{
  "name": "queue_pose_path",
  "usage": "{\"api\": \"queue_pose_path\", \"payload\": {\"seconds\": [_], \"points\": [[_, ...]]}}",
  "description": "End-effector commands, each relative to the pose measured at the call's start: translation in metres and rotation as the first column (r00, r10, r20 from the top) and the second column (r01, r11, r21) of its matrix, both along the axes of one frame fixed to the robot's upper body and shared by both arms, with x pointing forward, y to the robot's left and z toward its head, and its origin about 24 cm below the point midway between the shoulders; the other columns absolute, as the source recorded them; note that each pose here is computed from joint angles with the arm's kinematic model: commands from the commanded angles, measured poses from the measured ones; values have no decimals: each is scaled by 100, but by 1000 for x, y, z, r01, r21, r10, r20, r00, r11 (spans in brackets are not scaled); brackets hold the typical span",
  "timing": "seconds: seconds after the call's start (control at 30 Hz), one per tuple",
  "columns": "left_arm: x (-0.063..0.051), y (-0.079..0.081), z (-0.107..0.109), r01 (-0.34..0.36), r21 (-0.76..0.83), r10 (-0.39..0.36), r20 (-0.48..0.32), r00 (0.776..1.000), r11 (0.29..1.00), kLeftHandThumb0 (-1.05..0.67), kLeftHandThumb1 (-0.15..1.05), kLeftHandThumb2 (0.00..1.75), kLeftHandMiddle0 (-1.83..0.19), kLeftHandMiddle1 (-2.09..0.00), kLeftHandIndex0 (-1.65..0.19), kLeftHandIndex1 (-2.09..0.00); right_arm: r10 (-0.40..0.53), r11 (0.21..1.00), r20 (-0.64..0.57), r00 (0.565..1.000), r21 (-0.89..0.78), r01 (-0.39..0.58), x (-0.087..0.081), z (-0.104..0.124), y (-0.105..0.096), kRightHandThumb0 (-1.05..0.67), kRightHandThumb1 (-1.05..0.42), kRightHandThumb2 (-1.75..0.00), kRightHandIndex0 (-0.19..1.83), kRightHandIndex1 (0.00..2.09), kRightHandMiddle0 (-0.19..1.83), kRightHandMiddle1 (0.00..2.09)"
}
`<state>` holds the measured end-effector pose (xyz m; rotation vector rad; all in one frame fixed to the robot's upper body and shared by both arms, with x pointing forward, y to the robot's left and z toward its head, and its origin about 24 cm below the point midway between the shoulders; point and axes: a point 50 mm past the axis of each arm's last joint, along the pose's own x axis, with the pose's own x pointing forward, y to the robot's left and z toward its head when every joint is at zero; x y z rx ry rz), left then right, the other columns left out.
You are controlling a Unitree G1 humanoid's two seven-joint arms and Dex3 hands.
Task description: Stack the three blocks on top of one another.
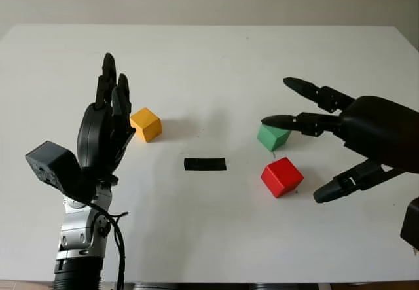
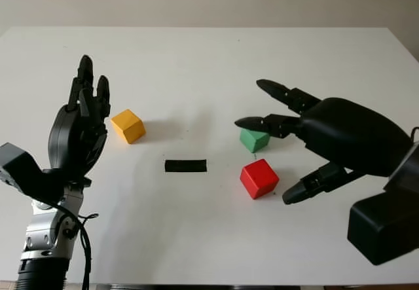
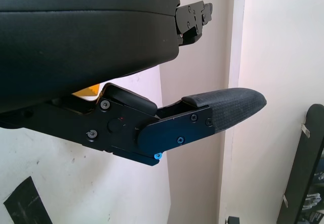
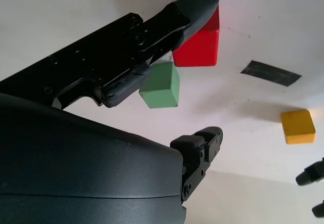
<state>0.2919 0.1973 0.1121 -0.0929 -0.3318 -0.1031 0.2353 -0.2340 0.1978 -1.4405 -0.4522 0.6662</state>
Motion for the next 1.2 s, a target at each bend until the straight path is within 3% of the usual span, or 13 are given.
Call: {"api": "queue_pose_path", "payload": {"seconds": [0.0,0.53,0.87,1.17], "points": [[0,1,4,-2,13,2,19,1000,1000,-79,105,74,19,0,19,0,-8,999,5,1000,-35,8,-3,0,-3,-82,-81,-6,-10,5,48,12],[1,0,3,6,7,-6,13,1000,1000,-79,105,73,19,0,19,0,-9,999,75,997,-46,12,16,-41,3,-71,-79,-5,-11,6,56,10],[3,-1,4,12,7,-12,12,1000,1000,-79,105,73,19,0,19,0,-15,1000,71,997,-14,16,27,-47,3,-67,-78,-5,-11,5,55,7],[3,-1,5,9,7,-9,11,1000,1000,-80,105,73,19,0,19,0,-1,1000,84,996,-11,2,31,-49,4,-62,-77,-5,-6,7,67,12]]}}
